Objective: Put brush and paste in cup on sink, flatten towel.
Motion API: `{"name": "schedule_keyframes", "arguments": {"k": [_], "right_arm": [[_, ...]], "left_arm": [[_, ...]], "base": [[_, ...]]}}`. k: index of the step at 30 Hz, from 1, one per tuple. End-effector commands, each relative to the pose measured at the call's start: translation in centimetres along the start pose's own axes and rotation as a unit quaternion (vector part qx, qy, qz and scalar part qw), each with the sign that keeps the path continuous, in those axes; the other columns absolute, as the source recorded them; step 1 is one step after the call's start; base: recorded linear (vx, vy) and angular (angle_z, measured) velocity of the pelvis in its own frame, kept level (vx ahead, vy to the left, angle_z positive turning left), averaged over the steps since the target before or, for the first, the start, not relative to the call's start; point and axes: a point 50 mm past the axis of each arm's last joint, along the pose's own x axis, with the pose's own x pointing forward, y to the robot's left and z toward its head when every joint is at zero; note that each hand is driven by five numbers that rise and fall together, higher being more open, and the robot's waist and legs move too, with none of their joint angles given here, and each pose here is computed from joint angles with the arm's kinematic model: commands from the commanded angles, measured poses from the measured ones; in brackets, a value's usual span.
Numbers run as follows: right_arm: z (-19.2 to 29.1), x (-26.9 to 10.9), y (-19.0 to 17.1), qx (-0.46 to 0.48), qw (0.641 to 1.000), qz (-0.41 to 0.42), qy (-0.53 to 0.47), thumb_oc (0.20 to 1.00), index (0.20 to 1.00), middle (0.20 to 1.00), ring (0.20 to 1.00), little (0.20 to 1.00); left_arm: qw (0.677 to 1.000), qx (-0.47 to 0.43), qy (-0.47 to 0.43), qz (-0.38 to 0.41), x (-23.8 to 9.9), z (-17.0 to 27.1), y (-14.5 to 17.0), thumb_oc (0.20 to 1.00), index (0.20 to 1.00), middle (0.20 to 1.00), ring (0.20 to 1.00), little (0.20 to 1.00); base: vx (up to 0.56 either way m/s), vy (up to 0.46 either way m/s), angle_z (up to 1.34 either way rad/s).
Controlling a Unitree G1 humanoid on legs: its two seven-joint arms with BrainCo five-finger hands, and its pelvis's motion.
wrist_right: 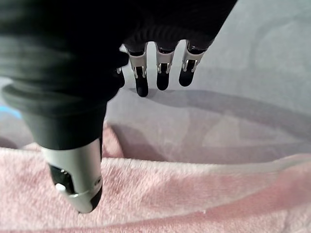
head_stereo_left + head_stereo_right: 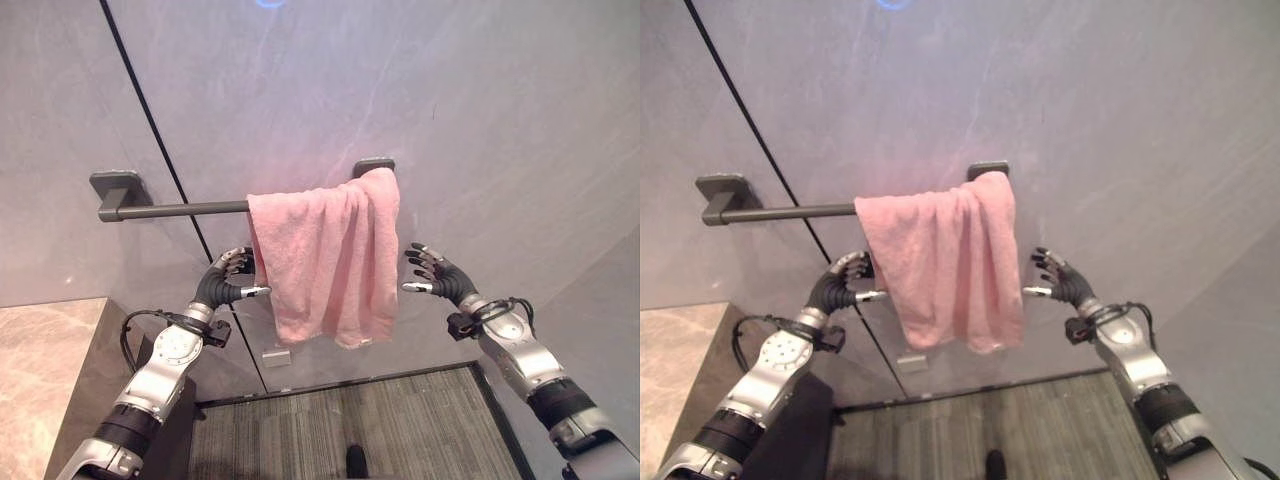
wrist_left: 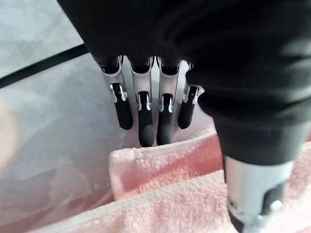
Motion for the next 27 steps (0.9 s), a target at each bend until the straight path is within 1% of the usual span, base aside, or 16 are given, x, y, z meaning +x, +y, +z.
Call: {"name": "schedule_keyframes", "arguments": {"k": [1, 8, 9, 10, 11, 15, 17, 19, 23, 26, 27], "right_arm": [[4.0, 2.3, 1.1, -0.003, 0.997, 0.022, -0.077, 1.0, 1.0, 1.0, 1.0, 1.0], [5.1, 3.6, 3.5, 0.031, 0.994, 0.037, -0.102, 1.0, 1.0, 1.0, 1.0, 1.0], [5.2, 3.7, 3.9, 0.041, 0.993, 0.043, -0.104, 0.586, 0.586, 0.586, 0.586, 0.586], [5.3, 3.8, 4.3, 0.044, 0.992, 0.052, -0.107, 0.407, 0.407, 0.407, 0.407, 0.407], [5.3, 3.8, 4.3, 0.044, 0.992, 0.052, -0.107, 0.2, 0.2, 0.2, 0.2, 0.2], [5.6, 4.0, 5.1, 0.071, 0.989, 0.049, -0.117, 0.2, 0.2, 0.2, 0.2, 0.2], [5.7, 3.7, 5.1, 0.085, 0.987, 0.044, -0.127, 0.2, 0.2, 0.2, 0.2, 0.2], [6.0, 2.3, 4.8, 0.081, 0.985, 0.045, -0.149, 0.2, 0.2, 0.2, 0.2, 0.2], [7.1, -0.4, 4.7, 0.09, 0.973, 0.065, -0.201, 0.2, 0.2, 0.2, 0.2, 0.2], [7.7, -1.0, 5.0, 0.098, 0.968, 0.076, -0.22, 0.2, 0.2, 0.2, 0.2, 0.2], [8.7, -1.4, 5.4, 0.106, 0.959, 0.094, -0.244, 0.2, 0.2, 0.2, 0.2, 0.2]], "left_arm": [[0.995, 0.039, -0.091, -0.01, 2.8, 4.2, 1.0, 1.0, 1.0, 1.0, 1.0, 1.0], [0.992, 0.041, -0.114, -0.041, 4.4, 5.6, -1.5, 1.0, 1.0, 1.0, 1.0, 1.0], [0.992, 0.037, -0.116, -0.044, 4.5, 5.7, -1.8, 1.0, 1.0, 1.0, 1.0, 1.0], [0.991, 0.035, -0.116, -0.049, 4.6, 5.7, -2.1, 1.0, 1.0, 1.0, 1.0, 1.0], [0.991, 0.035, -0.116, -0.049, 4.6, 5.8, -2.1, 0.2, 0.2, 0.2, 0.2, 0.2], [0.993, 0.023, -0.114, -0.037, 4.6, 5.6, -2.1, 0.2, 0.2, 0.2, 0.2, 0.2], [0.993, 0.021, -0.114, -0.025, 4.2, 5.5, -1.6, 0.2, 0.2, 0.2, 0.2, 0.2], [0.993, 0.023, -0.113, -0.004, 2.8, 5.1, -0.2, 0.2, 0.2, 0.2, 0.2, 0.2], [0.992, 0.03, -0.123, 0.02, 0.2, 5.1, 1.5, 0.2, 0.2, 0.2, 0.2, 0.2], [0.991, 0.03, -0.127, 0.027, -0.6, 5.3, 2.0, 0.2, 0.2, 0.2, 0.2, 0.2], [0.989, 0.027, -0.138, 0.035, -1.2, 5.7, 2.5, 0.2, 0.2, 0.2, 0.2, 0.2]], "base": [[0.0, 0.0, 0.0], [0.0, 0.017, -0.04], [0.0, 0.02, -0.06], [-0.01, 0.014, -0.11], [0.0, 0.011, -0.14], [0.02, 0.022, -0.1], [0.02, 0.02, -0.03], [0.06, 0.036, -0.04], [0.06, 0.026, 0.0], [0.02, 0.005, 0.02], [0.03, 0.0, 0.03]]}}
